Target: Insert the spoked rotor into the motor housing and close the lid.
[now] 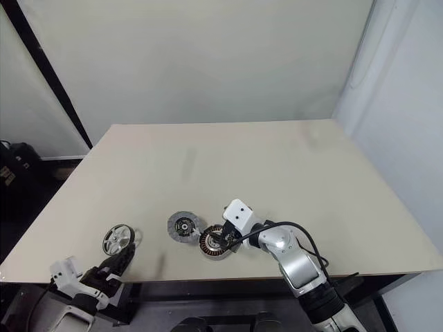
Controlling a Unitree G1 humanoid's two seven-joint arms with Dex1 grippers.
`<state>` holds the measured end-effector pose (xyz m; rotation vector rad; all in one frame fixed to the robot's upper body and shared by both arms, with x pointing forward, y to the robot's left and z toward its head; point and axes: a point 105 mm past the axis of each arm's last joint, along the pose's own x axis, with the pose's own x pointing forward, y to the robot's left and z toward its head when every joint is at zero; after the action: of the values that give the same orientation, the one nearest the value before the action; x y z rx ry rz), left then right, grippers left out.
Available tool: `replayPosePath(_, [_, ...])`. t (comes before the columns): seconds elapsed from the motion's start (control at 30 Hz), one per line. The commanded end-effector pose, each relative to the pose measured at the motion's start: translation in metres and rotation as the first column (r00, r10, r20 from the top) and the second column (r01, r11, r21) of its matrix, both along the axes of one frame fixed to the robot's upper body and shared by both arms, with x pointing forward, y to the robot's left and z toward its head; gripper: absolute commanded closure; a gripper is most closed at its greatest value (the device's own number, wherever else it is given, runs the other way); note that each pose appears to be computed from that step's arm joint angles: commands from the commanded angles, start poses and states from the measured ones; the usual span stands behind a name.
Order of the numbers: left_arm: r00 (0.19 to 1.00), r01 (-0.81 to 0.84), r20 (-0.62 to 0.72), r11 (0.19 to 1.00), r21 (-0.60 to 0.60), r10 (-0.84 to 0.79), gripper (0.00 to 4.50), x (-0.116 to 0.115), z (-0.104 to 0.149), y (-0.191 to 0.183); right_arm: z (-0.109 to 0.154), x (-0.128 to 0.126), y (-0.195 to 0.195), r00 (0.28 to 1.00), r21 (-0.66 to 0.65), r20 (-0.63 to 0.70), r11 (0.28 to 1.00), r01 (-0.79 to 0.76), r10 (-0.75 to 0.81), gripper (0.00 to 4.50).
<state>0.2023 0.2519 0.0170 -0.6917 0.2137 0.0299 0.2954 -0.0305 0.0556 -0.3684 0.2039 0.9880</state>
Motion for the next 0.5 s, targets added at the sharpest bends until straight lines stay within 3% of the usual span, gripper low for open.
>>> replayPosePath(0.03, [0.999,-0.051,-0.009,0.998,-0.026,0.051,0.00,0.003,0.000,0.009,0.014,0.004,-0.002,0.998,0.029,0.060,0.999,0.013,-0.015,0.04])
replayPosePath(0.5, [0.989,-0.139,-0.063,0.985,-0.104,0.133,0.00,0.017,-0.005,0.009,0.014,0.003,-0.009,0.997,0.026,0.063,0.999,0.041,-0.043,0.04])
